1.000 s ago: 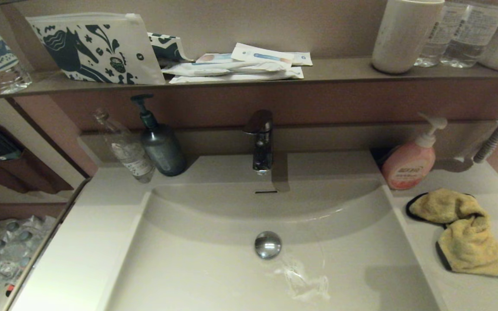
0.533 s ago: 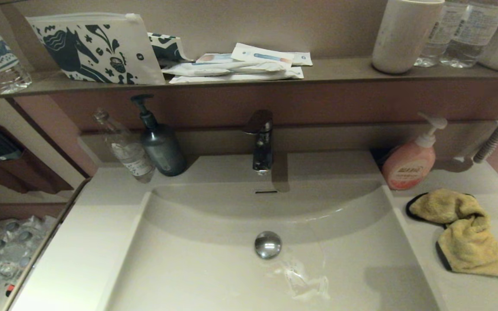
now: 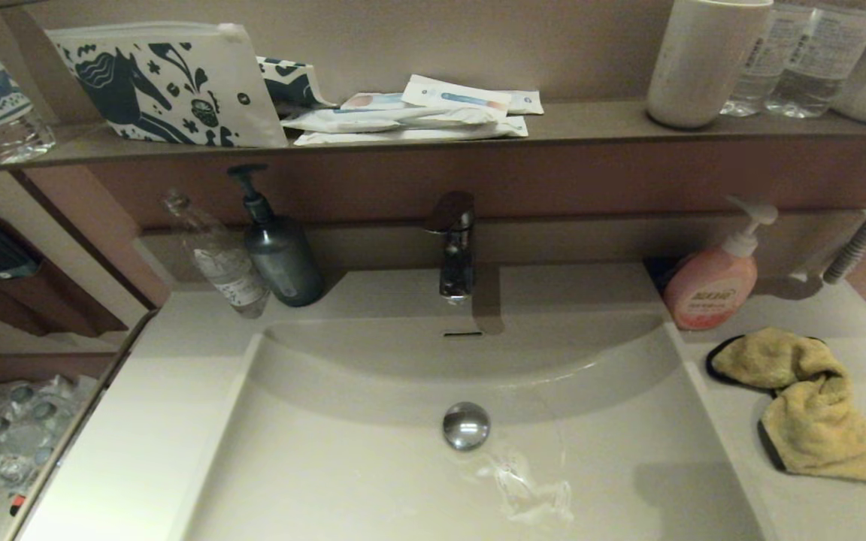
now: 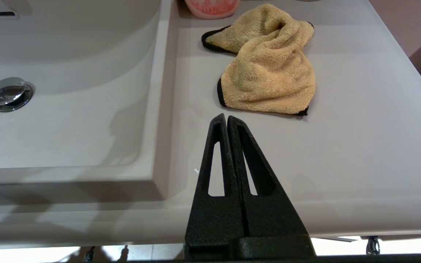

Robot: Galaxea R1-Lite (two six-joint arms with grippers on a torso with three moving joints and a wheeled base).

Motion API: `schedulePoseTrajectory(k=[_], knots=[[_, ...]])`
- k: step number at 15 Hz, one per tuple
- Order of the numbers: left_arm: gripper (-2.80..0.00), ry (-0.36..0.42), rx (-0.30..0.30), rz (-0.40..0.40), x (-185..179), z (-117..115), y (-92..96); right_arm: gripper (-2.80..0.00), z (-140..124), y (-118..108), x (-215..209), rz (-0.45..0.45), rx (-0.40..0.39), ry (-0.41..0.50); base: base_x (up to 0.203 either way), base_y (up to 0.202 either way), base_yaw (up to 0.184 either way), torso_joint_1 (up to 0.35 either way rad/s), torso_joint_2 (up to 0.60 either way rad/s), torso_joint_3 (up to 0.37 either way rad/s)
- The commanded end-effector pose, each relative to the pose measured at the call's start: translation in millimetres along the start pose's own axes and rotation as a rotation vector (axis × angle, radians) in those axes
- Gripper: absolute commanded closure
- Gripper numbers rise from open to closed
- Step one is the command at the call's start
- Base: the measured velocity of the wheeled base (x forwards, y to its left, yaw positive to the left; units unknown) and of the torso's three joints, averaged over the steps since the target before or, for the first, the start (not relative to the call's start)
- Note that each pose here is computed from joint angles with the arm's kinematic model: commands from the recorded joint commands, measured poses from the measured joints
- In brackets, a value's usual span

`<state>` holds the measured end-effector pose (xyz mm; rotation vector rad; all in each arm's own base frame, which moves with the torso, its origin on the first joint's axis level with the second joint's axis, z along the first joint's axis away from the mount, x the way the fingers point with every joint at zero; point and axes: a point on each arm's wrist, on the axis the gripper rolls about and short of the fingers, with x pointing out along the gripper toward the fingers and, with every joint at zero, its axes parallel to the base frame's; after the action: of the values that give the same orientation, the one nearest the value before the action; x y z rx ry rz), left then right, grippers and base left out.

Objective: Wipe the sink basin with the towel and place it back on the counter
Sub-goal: Turn on the faucet

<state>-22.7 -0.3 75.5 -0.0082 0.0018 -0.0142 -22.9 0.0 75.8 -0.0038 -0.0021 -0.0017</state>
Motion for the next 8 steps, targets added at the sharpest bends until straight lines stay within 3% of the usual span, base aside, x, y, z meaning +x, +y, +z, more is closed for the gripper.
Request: schedulePoseTrajectory(k=[1, 8], knots=[[0.0, 0.001, 0.009, -0.002, 0.1, 0.0, 0.0, 0.0, 0.2, 0.0, 0.1, 0.001, -0.001, 0.001, 0.0, 0.0, 0.0, 0.0, 0.0, 0.0], [0.0, 0.002, 0.023, -0.003, 0.0, 0.1, -0.1, 0.0, 0.3, 0.0, 0.1, 0.0, -0.001, 0.001, 0.0, 0.0, 0.0, 0.0, 0.0, 0.0]])
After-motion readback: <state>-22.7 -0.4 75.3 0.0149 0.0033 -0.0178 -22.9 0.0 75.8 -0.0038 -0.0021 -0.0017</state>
